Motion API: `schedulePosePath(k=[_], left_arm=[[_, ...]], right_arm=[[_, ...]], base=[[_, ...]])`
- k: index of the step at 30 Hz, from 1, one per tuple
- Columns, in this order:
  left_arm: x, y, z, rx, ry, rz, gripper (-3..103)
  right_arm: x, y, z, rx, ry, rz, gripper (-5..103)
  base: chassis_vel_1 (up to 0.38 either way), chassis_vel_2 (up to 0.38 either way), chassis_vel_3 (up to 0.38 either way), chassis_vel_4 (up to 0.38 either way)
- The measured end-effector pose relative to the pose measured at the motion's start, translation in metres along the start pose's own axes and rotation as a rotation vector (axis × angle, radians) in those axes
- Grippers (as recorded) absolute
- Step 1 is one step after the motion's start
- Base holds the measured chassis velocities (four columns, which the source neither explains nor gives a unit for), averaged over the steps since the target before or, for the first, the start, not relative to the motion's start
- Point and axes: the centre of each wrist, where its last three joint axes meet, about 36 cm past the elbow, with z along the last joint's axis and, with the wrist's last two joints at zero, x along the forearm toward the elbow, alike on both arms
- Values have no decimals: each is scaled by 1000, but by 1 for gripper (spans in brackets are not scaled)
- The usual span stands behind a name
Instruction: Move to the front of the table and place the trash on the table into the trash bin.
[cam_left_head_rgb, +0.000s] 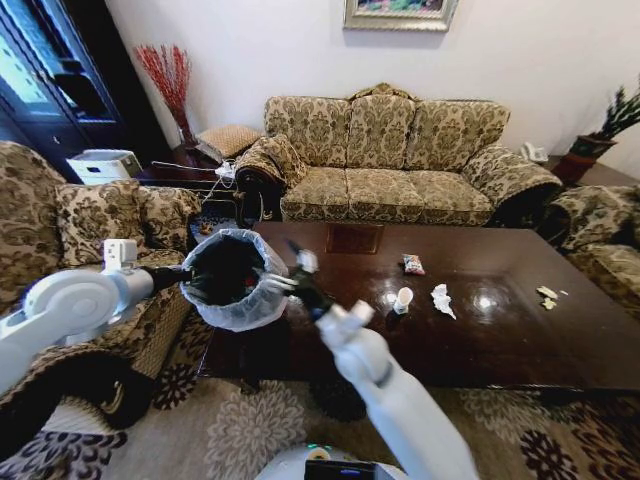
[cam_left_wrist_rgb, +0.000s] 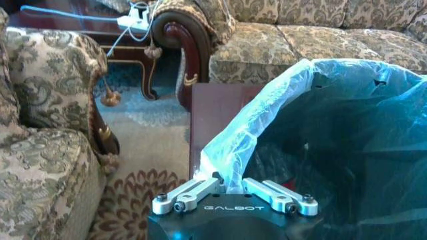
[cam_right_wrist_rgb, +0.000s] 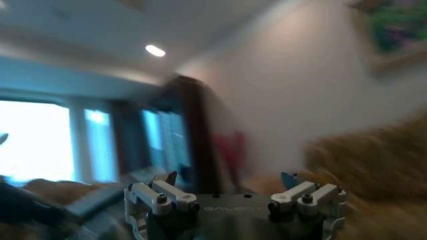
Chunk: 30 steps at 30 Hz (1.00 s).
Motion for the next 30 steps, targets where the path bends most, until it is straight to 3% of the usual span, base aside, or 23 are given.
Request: schedulePosePath(k=[3, 8, 21, 30], left_arm=[[0, 3, 7, -16, -14, -21, 0], [7, 6, 20, 9, -35, -27, 0], [11, 1, 29, 5, -48, -17, 0], [12, -4, 26, -5, -54, -3, 0]], right_arm=[[30, -10, 11, -9, 63, 132, 100], [65, -4, 23, 11, 123, 352, 100], [97, -16, 42, 33, 135, 448, 100], [93, -28, 94, 50, 220, 491, 100]], base=[[0, 0, 0, 0], [-10, -7, 14, 9], [-165, -167, 194, 167], [-232, -236, 208, 226]])
